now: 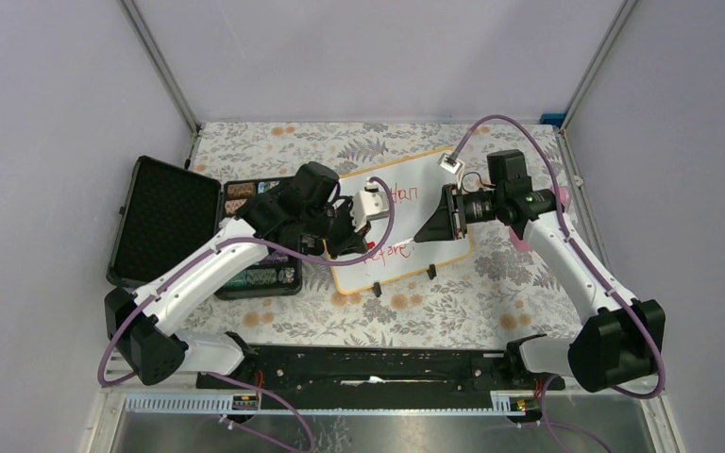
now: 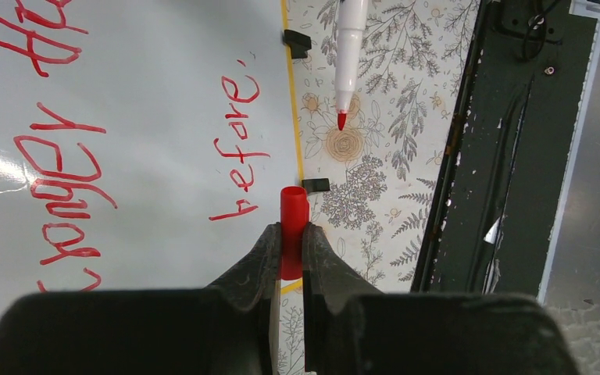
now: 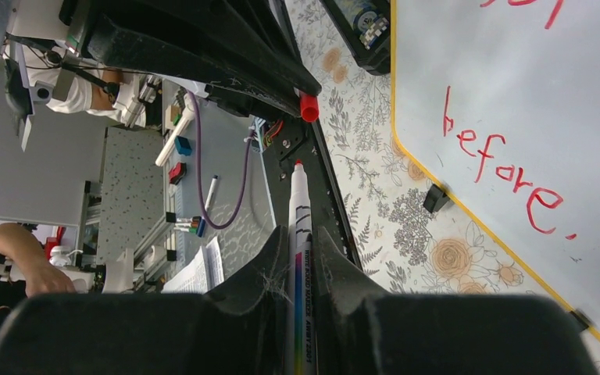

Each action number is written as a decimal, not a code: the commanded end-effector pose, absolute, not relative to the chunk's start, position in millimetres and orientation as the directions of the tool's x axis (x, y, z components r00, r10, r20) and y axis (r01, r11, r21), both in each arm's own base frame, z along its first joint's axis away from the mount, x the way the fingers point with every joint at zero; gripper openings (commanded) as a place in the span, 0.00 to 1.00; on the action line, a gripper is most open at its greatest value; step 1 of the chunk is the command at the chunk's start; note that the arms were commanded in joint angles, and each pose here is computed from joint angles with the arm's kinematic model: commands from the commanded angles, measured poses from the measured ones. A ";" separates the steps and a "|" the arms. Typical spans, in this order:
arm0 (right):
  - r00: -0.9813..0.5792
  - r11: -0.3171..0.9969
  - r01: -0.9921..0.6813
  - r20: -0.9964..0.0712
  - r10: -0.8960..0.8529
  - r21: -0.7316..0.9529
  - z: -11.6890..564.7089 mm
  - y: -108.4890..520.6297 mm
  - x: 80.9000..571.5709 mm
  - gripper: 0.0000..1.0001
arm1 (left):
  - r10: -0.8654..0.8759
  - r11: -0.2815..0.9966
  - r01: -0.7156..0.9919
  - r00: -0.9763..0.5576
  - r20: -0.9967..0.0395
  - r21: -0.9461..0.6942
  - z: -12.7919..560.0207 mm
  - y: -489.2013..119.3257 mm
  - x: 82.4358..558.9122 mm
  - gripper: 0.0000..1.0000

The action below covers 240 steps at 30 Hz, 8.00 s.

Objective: Write a sentence on the whiteboard
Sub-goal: Close the whiteboard marker at the center of the board.

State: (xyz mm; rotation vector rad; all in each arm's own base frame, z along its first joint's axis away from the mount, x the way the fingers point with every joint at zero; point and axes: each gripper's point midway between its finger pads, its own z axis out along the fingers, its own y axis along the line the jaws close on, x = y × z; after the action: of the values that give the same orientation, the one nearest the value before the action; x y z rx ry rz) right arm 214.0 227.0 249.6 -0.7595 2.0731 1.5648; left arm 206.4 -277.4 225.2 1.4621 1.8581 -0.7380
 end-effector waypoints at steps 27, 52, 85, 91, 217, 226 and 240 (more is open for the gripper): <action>-0.722 0.192 -0.692 -0.666 -0.190 0.695 265.2 244.9 214.4 0.00 | 0.541 0.109 0.991 -0.130 -0.831 -0.084 246.4 -293.1 188.9 0.00; -0.713 0.203 -0.701 -0.669 -0.210 0.684 260.6 251.0 215.0 0.00 | 0.546 0.096 0.991 -0.128 -0.828 -0.089 246.2 -297.6 186.6 0.00; -0.680 0.257 -0.732 -0.692 -0.242 0.631 258.4 255.2 217.3 0.00 | 0.557 0.117 0.987 -0.158 -0.815 -0.111 242.2 -291.0 181.1 0.00; -0.679 0.243 -0.734 -0.693 -0.243 0.634 262.9 254.0 214.0 0.00 | 0.548 0.155 0.978 -0.203 -0.811 -0.141 234.2 -270.7 181.0 0.00; -0.695 0.104 -0.699 -0.639 -0.329 0.707 256.1 279.9 178.6 0.00 | 0.435 0.166 0.971 -0.230 -0.871 -0.174 273.9 -293.0 195.1 0.00; -0.719 0.094 -0.669 -0.610 -0.333 0.737 247.5 287.5 178.8 0.00 | 0.415 0.145 0.975 -0.216 -0.884 -0.170 287.8 -302.1 200.0 0.00; -0.710 0.082 -0.675 -0.615 -0.343 0.733 250.1 294.7 177.4 0.00 | 0.404 0.176 0.968 -0.235 -0.884 -0.177 295.2 -298.7 209.3 0.24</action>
State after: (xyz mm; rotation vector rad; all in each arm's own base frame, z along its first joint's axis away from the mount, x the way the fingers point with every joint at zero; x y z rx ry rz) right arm 192.0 289.3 238.6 -0.9667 2.1148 1.6238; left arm 175.8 -280.3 232.7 1.3765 2.0258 -1.0512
